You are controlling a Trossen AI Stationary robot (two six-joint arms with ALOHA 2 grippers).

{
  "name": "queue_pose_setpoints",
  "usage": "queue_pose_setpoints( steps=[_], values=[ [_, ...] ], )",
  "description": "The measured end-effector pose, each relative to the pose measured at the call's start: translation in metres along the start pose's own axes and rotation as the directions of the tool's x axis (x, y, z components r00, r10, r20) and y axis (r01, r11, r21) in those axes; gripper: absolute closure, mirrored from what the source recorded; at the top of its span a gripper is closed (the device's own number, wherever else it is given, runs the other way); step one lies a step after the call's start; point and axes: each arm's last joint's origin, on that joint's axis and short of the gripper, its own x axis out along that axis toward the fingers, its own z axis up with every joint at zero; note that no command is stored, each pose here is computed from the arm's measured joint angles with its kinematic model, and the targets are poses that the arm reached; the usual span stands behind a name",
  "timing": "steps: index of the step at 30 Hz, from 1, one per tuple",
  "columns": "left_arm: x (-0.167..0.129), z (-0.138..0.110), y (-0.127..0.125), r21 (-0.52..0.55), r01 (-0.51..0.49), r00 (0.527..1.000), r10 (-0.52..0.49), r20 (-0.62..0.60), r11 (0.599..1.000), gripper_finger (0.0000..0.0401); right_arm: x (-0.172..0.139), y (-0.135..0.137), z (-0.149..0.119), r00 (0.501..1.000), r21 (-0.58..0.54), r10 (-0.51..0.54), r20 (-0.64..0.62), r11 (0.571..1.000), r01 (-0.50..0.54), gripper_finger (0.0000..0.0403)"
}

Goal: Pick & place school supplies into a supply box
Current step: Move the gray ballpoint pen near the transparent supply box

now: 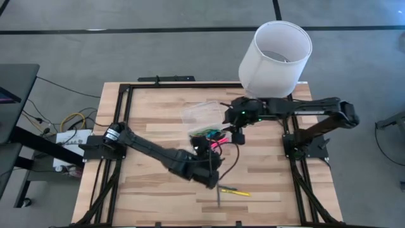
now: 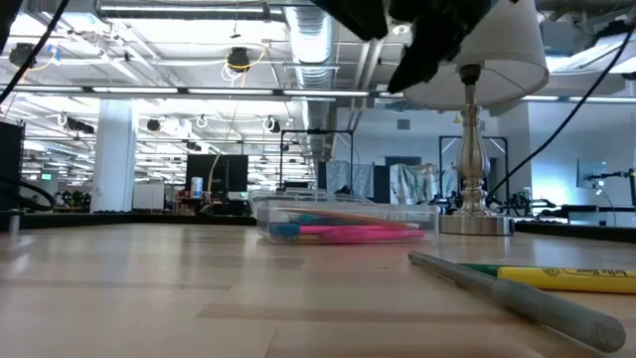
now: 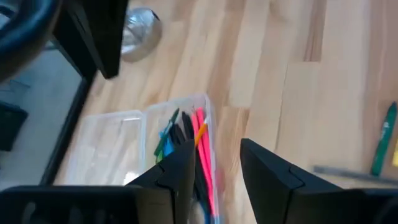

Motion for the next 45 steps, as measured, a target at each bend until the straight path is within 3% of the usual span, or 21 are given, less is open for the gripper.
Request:
queue_pose_setpoints(
  steps=[6,15,17,21,23,26,32,35,37,42,45],
  values=[
    [0.022,0.016,0.018,0.008,0.237,0.972,-0.237,0.004,0.971,0.0278,-0.026,0.005,-0.013,0.995,-0.009,-0.048,-0.084,0.999,0.047,0.0269],
    [0.042,0.019,0.039,0.05,0.554,0.832,-0.55,-0.073,0.831,0.0278,-0.05,0.023,-0.061,0.997,0.079,-0.049,-0.06,0.995,0.054,0.0274],
    [0.042,0.016,0.041,0.075,0.571,0.819,-0.563,-0.107,0.817,0.0278,-0.056,0.029,-0.075,0.998,0.124,-0.037,-0.046,0.991,0.042,0.0275],
    [0.043,0.01,0.043,0.179,0.514,0.857,-0.49,-0.159,0.839,0.0278,-0.061,0.038,-0.095,0.999,0.217,-0.046,0.015,0.975,0.041,0.0276],
    [0.044,0.01,0.045,0.251,0.505,0.863,-0.477,-0.165,0.826,0.0278,-0.063,0.043,-0.103,0.997,0.269,-0.063,0.054,0.962,0.046,0.0276],
    [0.05,0.01,0.045,0.32,0.556,0.83,-0.532,-0.166,0.767,0.0278,-0.062,0.05,-0.109,0.991,0.344,-0.071,0.115,0.939,0.028,0.0275],
    [0.069,-0.006,0.049,0.282,0.706,0.708,-0.664,-0.24,0.65,0.0278,-0.047,0.077,-0.11,0.971,0.387,0.018,0.239,0.915,-0.112,0.0277],
    [0.078,-0.015,0.05,0.25,0.79,0.612,-0.749,-0.253,0.56,0.0278,-0.035,0.094,-0.109,0.97,0.412,-0.014,0.243,0.907,-0.09,0.0281],
    [0.086,-0.023,0.045,0.261,0.816,0.573,-0.783,-0.242,0.516,0.0278,-0.027,0.105,-0.109,0.971,0.439,-0.046,0.235,0.896,-0.064,0.0282],
    [0.095,-0.041,0.021,0.371,0.808,0.554,-0.804,-0.216,0.457,0.0278,-0.009,0.132,-0.118,0.974,0.528,-0.107,0.2,0.849,-0.015,0.0283],
    [0.095,-0.045,0.008,0.452,0.772,0.571,-0.8,-0.185,0.447,0.0278,0.0,0.146,-0.126,0.976,0.576,-0.129,0.173,0.818,0.006,0.0283]
  ],
)
